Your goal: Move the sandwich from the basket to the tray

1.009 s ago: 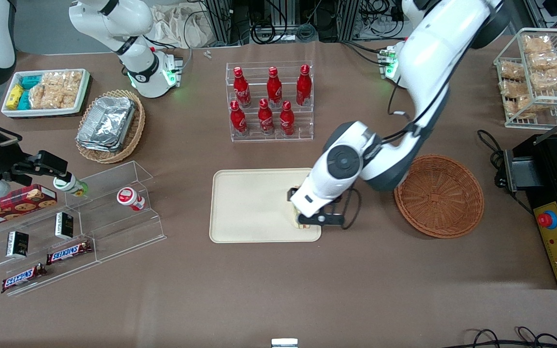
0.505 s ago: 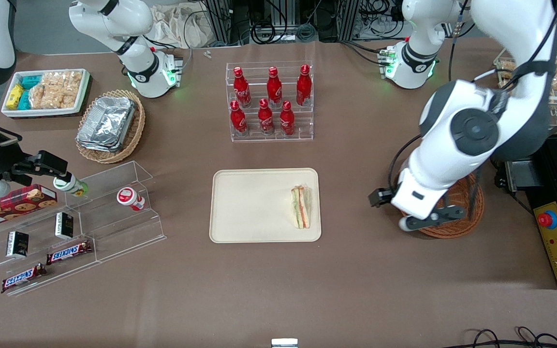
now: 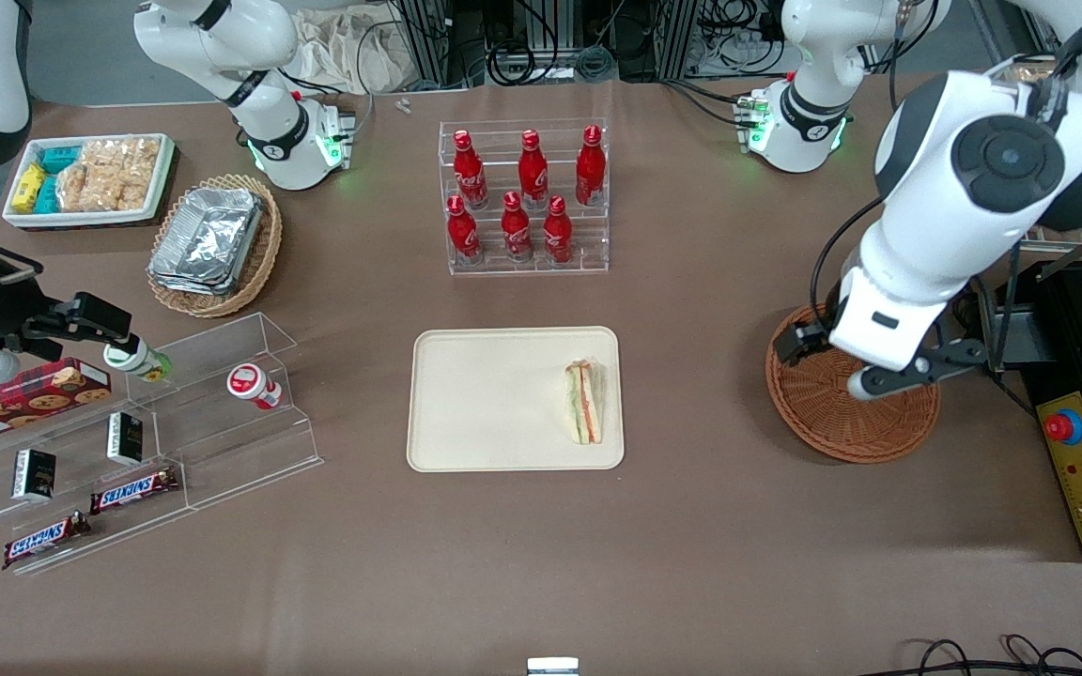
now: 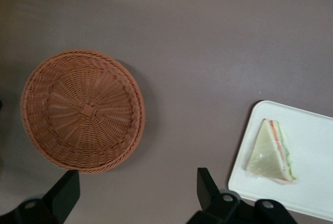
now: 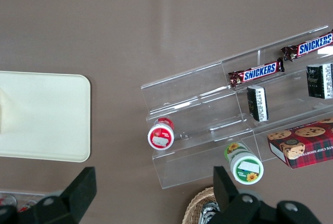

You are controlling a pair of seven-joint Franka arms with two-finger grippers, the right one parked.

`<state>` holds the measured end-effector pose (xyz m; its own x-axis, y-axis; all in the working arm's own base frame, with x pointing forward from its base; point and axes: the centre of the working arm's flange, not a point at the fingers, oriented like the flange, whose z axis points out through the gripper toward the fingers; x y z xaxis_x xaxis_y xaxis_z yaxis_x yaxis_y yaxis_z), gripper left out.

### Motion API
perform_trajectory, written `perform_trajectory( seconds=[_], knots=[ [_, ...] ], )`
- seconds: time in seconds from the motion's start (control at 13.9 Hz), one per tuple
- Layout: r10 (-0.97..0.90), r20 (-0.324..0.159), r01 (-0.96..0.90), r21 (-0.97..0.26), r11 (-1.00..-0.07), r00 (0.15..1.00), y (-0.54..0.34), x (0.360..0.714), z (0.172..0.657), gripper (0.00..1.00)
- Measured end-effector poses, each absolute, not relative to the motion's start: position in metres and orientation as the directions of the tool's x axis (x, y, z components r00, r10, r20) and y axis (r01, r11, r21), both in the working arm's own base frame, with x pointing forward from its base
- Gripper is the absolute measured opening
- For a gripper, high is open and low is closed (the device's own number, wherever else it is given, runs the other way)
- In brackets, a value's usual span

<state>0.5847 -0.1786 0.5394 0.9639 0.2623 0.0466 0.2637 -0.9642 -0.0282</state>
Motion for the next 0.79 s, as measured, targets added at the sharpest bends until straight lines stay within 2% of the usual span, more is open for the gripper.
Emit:
perform_trajectory(
  seconds=[0.5, 0.79],
  knots=[
    [0.166, 0.029, 0.166, -0.007, -0.986, 0.986, -0.049, 0.583, 0.557, 1.0],
    [0.148, 0.034, 0.147, 0.027, -0.989, 0.988, -0.027, 0.586, 0.563, 1.0]
  ],
)
